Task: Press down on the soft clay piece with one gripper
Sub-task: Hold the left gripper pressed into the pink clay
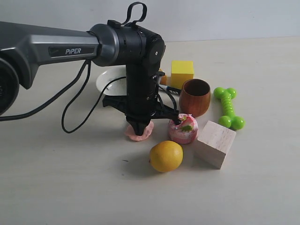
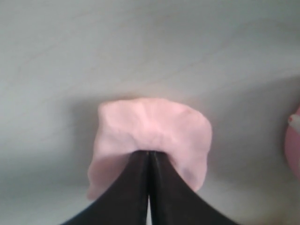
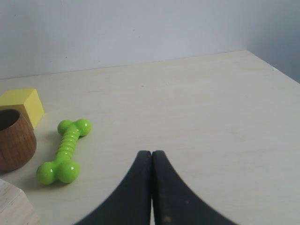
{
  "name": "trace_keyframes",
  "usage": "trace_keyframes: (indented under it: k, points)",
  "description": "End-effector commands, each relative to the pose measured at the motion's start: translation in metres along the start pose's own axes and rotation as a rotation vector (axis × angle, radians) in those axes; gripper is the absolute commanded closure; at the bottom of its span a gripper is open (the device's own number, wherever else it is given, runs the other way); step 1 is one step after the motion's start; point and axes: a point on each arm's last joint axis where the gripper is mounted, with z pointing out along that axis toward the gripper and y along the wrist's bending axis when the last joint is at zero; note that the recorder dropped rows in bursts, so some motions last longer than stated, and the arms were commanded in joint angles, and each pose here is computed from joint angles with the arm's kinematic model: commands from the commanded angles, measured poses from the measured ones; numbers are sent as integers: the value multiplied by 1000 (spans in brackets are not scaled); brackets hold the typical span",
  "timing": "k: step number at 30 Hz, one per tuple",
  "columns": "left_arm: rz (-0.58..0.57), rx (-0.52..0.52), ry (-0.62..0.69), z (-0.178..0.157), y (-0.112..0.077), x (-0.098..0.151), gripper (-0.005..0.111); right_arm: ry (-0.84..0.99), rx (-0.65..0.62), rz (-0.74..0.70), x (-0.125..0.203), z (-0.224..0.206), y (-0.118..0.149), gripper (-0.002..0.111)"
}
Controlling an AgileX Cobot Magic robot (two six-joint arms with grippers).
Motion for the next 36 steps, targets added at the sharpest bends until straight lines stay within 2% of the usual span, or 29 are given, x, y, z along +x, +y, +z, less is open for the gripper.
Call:
trace_keyframes:
  k: [1,21,36]
  points:
    - [-6,-32,126,56,1,8,107,-7,-2,-6,1,0,0,108]
    - [0,-53,144,52,3,10,107,-7,-2,-6,1,0,0,108]
    - [-2,-73,41,18,7,6,107,-7,-2,-6,1,0,0,108]
